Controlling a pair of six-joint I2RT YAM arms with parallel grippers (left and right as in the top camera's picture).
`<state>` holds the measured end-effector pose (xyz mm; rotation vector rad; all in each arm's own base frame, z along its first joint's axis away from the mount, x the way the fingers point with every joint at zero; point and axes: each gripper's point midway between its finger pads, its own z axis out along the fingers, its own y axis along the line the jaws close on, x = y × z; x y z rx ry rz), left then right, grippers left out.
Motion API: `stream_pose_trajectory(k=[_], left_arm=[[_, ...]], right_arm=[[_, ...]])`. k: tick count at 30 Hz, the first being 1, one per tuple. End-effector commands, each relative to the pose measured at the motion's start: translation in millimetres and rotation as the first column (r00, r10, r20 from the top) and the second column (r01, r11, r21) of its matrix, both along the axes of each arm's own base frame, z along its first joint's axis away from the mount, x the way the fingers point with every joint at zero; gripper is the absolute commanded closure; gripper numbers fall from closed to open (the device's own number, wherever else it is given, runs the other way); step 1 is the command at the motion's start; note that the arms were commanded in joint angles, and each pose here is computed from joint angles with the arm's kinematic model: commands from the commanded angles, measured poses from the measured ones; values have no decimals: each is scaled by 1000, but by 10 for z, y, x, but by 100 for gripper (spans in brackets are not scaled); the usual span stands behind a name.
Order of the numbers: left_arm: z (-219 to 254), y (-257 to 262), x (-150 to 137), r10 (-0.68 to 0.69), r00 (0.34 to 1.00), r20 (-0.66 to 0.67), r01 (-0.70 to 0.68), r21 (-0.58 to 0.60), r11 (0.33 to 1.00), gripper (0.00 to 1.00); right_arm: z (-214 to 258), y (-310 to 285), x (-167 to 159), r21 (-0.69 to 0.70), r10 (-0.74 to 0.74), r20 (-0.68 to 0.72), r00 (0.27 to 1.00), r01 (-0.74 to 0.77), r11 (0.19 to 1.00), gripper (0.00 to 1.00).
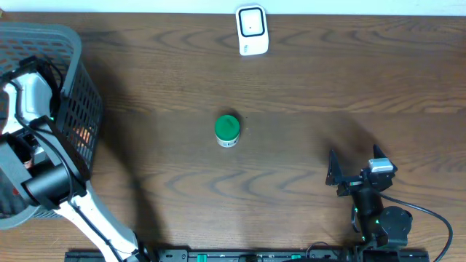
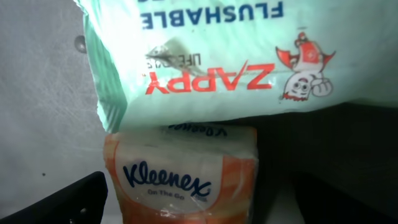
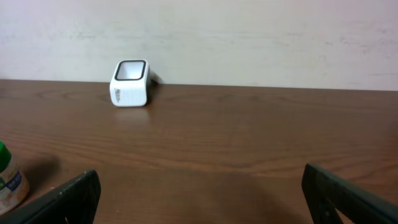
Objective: Scan the item barcode
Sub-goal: 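Move the left gripper back into the basket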
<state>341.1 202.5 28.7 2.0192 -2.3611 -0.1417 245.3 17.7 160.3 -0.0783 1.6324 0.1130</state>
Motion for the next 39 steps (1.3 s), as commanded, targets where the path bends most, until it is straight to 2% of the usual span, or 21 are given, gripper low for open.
stream_pose_trajectory(k=[1,2,3,6,12,16,19,23,26,32,39], left_arm=[[-306,-146,-252,5,995,-102,-10,-46,999,2],[-324,-155,-284,4,994,-112,-9,-48,999,7],[-333,-161,-312,3,993,-121,-10,-51,999,19],[-325,-170,-341,-3,991,-131,-5,-60,998,32],[-233,-115,-385,-84,987,-138,75,-67,995,34],[189,117,-468,-88,986,-144,90,8,996,35],[658,258,-468,-71,995,-67,75,71,995,43],[1302,323,-477,-49,994,96,32,173,984,45],[1727,302,-517,-59,978,199,8,249,969,43],[2118,198,-630,-78,956,282,-12,302,953,50],[2355,29,-659,-117,932,342,1,323,946,50]], right_arm=[[-8,13,-3,14,4,-2,1000,-4,1000,1],[-8,13,-3,14,4,-2,1000,-4,1000,1],[-8,13,-3,14,4,-2,1000,-4,1000,1],[-8,13,-3,14,4,-2,1000,-4,1000,1],[-24,13,0,14,4,-9,1000,-4,1000,1],[-25,13,1,14,4,-10,1000,-4,1000,1],[-25,13,1,14,4,-10,1000,-4,1000,1],[-25,13,1,14,4,-10,1000,-4,1000,1],[-25,13,1,14,4,-10,1000,-4,1000,1],[-25,13,1,14,4,-10,1000,-4,1000,1],[-25,13,1,14,4,-10,1000,-4,1000,1]])
